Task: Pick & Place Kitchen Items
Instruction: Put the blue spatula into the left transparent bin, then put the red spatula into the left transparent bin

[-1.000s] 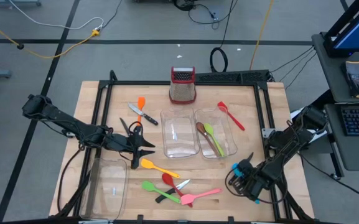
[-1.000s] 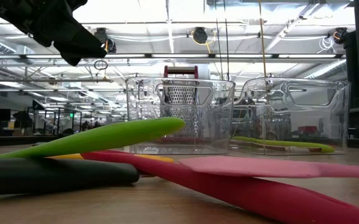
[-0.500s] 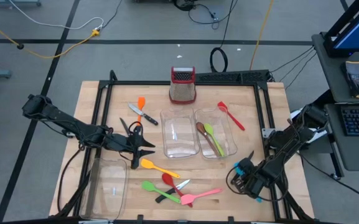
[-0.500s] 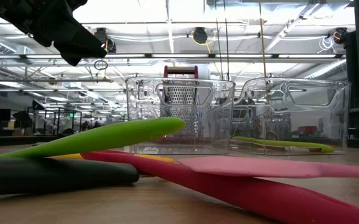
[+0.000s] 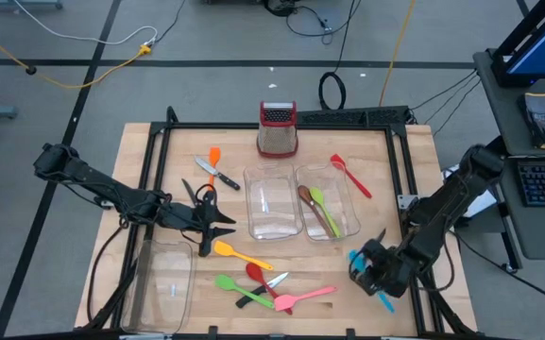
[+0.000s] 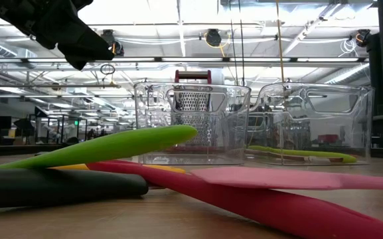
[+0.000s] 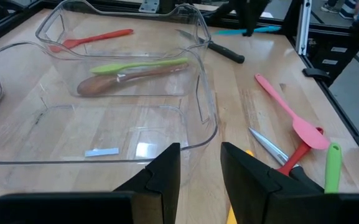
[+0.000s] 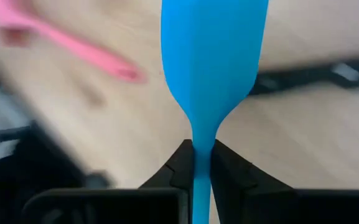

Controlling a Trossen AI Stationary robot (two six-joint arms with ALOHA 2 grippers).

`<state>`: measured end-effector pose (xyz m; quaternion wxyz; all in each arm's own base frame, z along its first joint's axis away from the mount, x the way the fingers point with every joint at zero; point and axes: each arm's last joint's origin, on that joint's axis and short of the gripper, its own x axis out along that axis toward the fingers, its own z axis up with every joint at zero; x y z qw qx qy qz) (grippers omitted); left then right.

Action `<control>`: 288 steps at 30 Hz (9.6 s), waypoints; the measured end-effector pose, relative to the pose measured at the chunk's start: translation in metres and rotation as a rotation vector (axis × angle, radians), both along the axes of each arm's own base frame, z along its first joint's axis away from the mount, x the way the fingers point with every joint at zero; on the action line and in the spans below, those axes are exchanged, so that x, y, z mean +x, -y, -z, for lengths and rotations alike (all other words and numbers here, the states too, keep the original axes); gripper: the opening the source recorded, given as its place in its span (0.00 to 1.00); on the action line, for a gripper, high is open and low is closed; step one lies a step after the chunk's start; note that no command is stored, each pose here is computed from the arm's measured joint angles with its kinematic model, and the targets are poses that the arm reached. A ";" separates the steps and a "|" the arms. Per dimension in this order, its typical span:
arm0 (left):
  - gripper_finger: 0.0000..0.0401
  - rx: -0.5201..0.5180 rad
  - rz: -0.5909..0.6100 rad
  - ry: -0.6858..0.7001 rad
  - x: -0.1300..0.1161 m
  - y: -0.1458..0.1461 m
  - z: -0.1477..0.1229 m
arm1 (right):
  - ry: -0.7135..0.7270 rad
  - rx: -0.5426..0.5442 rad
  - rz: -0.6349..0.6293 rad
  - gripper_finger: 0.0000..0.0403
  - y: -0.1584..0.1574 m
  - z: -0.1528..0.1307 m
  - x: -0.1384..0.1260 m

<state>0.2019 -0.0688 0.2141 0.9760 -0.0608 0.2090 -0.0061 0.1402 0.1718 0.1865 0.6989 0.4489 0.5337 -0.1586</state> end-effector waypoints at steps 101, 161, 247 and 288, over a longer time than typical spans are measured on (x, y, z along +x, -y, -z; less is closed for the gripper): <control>0.57 -0.177 0.365 0.308 0.146 -0.002 -0.034 | 1.574 -0.654 -0.432 0.05 0.114 -0.068 0.163; 0.04 -0.382 -0.385 0.012 0.043 0.031 -0.076 | 1.223 -0.641 -0.508 0.34 0.113 -0.037 0.164; 0.03 -0.619 -0.980 -1.249 -0.064 0.197 0.005 | 1.232 -0.713 -0.553 0.33 0.114 -0.037 0.164; 0.52 -0.569 -0.790 -1.300 -0.065 0.194 -0.005 | 1.232 -0.712 -0.555 0.32 0.114 -0.037 0.165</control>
